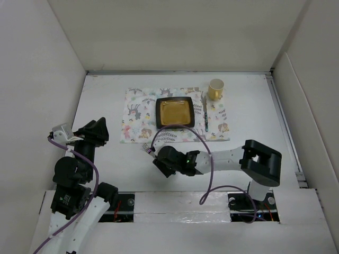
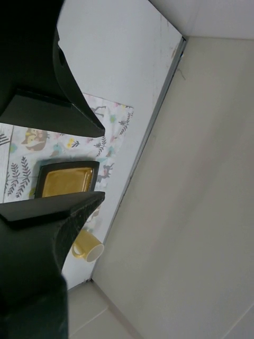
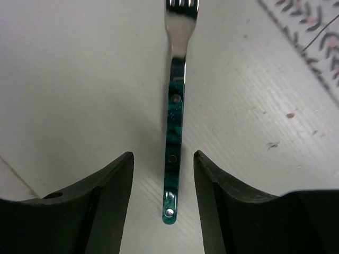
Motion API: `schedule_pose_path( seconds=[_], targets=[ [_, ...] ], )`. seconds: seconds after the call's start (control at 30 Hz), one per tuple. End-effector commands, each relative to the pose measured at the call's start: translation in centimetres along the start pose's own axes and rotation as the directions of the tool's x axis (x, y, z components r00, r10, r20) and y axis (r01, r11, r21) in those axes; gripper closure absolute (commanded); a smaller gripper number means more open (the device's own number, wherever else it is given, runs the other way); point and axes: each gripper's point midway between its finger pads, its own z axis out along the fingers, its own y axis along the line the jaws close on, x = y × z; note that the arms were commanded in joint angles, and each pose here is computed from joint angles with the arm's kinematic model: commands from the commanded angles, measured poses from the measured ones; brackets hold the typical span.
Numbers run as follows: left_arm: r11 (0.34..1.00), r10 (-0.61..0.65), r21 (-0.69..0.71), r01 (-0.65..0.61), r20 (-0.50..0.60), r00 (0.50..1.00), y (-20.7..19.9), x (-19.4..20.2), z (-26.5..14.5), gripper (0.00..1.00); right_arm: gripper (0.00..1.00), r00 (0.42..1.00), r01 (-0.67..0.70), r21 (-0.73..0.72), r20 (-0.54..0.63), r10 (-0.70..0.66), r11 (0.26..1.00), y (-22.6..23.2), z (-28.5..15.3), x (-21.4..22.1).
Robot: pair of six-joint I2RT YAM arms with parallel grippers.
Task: Set the dinner table for one person
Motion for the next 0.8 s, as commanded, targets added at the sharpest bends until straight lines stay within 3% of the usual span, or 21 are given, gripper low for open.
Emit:
schedule_pose_path(
  seconds=[0.0,0.1,0.13,0.17,0.27,0.33,0.5,0.6,0.7,0.73,0.77],
  targets=[
    [1.000,-0.017,0.009,0.017,0.041,0.999,-0.3,-1.0,0.0,0.57,0.45,1.000,0.008,0.049,0.005,-0.008,0.999,0.1,0.9,-0.8],
    [1.000,-0.019,-0.004,0.019,0.039,0.999,-0.1,-0.9,0.1,0.55,0.46,1.000,0.002,0.079,-0.009,-0.002,0.997,-0.2,1.9,-0.4],
    [1.000,-0.020,0.003,0.020,0.036,0.999,-0.2,-0.9,0.1,0.54,0.53,1.000,0.010,0.094,-0.012,-0.009,0.996,-0.3,2.2,-0.5],
    [1.000,-0.020,0.002,0.020,0.035,0.999,-0.2,-0.8,0.1,0.54,0.53,1.000,0.010,0.094,-0.012,-0.009,0.996,-0.3,2.2,-0.5],
    [1.000,-0.020,-0.006,0.020,0.035,0.999,-0.1,-0.8,0.1,0.54,0.87,1.000,0.008,0.079,-0.021,-0.006,0.997,0.1,2.6,-0.7],
    [1.000,-0.028,-0.007,0.028,0.036,0.999,-0.1,-0.9,0.1,0.53,1.00,1.000,0.012,0.039,-0.025,-0.011,0.999,1.3,2.5,-1.1],
    [0.986,-0.104,-0.118,0.114,0.087,0.991,1.8,-1.7,-0.2,0.52,1.00,1.000,0.010,-0.032,0.018,-0.010,0.999,3.7,0.2,-3.8],
    [0.974,-0.158,-0.139,0.177,0.138,0.978,2.4,-2.4,-0.5,0.47,1.00,0.994,0.005,-0.074,0.105,0.003,0.997,4.7,-1.5,-7.8],
    [0.971,-0.171,-0.140,0.193,0.155,0.973,2.5,-2.5,-0.7,0.44,1.00,0.982,-0.083,-0.046,0.167,0.090,0.995,2.8,-1.3,-13.0],
    [0.970,-0.170,-0.151,0.192,0.150,0.974,2.6,-2.5,-0.5,0.45,1.00,0.964,-0.150,-0.013,0.221,0.149,0.989,1.7,-0.5,-16.7],
    [0.970,-0.170,-0.151,0.192,0.150,0.974,2.6,-2.5,-0.5,0.45,1.00,0.963,-0.151,-0.013,0.222,0.150,0.988,1.7,-0.4,-16.7]
  ],
)
